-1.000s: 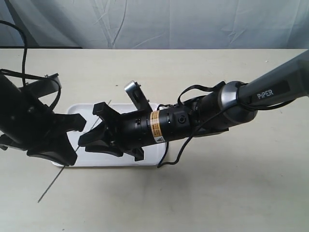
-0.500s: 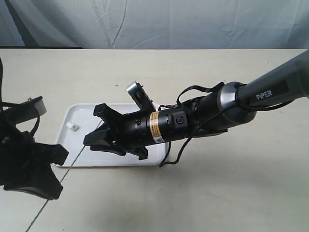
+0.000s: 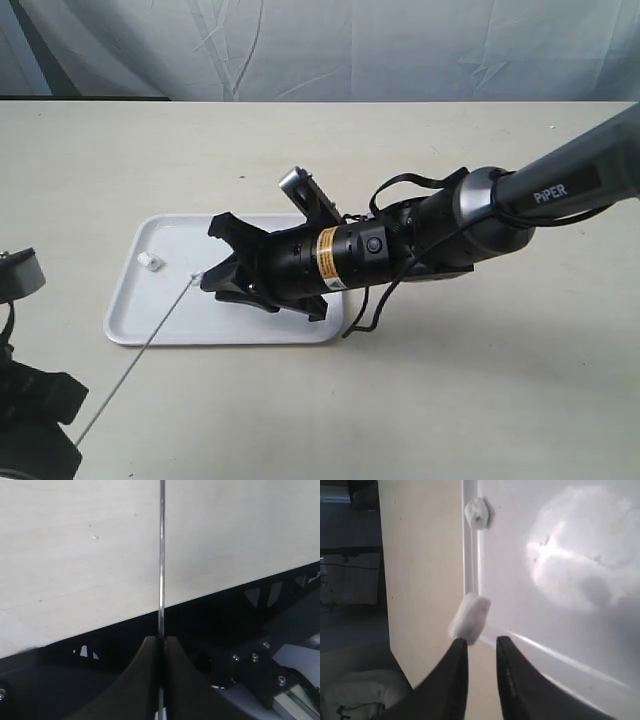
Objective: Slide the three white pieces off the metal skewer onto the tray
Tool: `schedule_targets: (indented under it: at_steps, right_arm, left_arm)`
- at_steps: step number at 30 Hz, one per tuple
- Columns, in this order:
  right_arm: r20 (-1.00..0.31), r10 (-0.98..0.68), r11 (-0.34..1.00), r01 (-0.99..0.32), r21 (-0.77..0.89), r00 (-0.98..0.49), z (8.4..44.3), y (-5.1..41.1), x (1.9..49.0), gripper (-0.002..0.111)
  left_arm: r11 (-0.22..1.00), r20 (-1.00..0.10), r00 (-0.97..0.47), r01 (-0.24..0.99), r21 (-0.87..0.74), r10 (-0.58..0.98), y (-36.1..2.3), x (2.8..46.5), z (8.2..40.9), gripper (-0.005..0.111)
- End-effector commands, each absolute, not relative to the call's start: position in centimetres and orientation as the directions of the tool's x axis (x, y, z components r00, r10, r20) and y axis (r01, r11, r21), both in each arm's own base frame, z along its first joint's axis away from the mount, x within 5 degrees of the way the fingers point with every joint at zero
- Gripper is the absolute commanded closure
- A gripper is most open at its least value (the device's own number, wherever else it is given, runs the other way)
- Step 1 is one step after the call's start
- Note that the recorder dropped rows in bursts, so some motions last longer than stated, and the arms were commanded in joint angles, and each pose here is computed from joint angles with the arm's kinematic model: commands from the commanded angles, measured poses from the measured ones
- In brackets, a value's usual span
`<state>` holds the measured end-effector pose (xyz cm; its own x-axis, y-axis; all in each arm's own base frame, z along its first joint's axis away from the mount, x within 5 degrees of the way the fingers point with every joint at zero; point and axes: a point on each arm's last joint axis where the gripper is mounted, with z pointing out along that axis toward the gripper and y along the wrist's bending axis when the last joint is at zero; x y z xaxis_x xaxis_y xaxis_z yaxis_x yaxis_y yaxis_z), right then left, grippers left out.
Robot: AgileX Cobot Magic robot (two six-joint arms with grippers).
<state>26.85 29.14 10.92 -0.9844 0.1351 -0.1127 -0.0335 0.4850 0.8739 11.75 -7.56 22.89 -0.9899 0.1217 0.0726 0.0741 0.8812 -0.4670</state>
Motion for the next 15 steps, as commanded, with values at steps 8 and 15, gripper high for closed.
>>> schedule_targets:
  at_steps: [8, 15]
  right_arm:
    - [-0.126, 0.143, 0.475, -0.043, 0.879, -0.982, 11.2, 28.9, 27.3, 0.088]
    - [-0.163, 0.092, 0.338, -0.123, 0.933, -0.982, 13.1, 29.0, 27.3, 0.088]
  left_arm:
    - [0.895, 0.034, -0.996, 0.064, -0.442, 0.087, -7.1, 10.9, 23.5, 0.107]
    - [0.910, 0.010, -0.998, 0.055, -0.411, 0.065, -7.3, 13.0, 22.1, 0.107]
